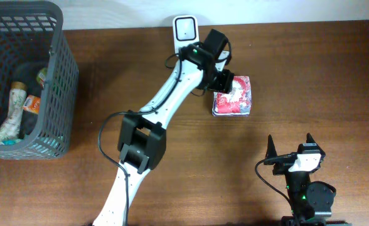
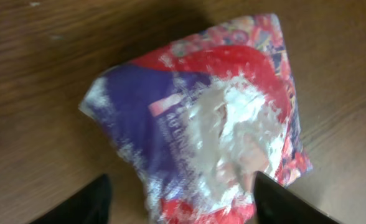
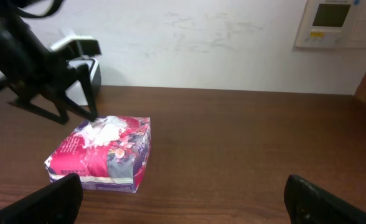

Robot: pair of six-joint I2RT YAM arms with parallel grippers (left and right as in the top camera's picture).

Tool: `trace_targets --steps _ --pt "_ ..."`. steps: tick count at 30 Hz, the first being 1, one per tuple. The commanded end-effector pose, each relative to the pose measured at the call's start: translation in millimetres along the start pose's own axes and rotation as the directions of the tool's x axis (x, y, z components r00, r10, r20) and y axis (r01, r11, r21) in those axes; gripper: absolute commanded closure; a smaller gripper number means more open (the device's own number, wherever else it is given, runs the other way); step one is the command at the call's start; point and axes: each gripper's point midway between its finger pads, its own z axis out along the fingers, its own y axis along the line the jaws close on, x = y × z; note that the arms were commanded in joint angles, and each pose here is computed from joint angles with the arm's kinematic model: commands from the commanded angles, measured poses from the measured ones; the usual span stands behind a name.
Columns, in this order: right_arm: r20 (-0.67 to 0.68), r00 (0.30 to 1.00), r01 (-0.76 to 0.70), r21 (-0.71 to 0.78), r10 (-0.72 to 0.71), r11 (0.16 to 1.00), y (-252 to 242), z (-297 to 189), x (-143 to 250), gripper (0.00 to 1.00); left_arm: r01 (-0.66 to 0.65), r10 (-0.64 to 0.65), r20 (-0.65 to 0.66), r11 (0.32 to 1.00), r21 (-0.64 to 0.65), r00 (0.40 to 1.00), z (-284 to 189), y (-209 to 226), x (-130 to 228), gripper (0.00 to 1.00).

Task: Scan the item barcode
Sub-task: 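Carry the tissue pack to the table center and release it, then reach into the basket and grasp the green wet-wipe pack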

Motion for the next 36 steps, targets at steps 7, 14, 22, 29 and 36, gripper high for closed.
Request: trace_targets --steps 7,14,22,29,36 --pt "-0.003 1.000 -0.003 -0.002 0.003 1.000 0.8 0.3 2.8 0.01 0.142 -0.098 0.512 0.989 -0.048 0.853 -328.5 71.5 -44.7 0.23" --pt "-0.004 1.000 -0.003 -0.002 0.003 1.000 0.8 0.3 3.1 0.01 0.685 -0.342 0.700 0.671 -0.285 0.627 -490.4 262.3 89.1 0.18" --pt "-0.004 1.000 -0.003 -0.002 0.003 1.000 0.8 0.3 3.1 0.01 0.918 -0.673 0.624 0.298 -0.262 0.397 -432.1 397.1 190.0 0.08" --pt "-0.003 1.000 -0.003 -0.002 0.003 1.000 0.8 0.3 3.0 0.01 0.944 -0.776 0.596 -0.001 -0.331 0.208 -324.4 447.9 257.8 0.07" --pt "-0.004 1.000 -0.003 -0.002 0.003 1.000 0.8 0.3 3.1 0.01 0.916 -0.851 0.495 -0.045 -0.400 0.174 -251.0 453.1 298.3 0.07"
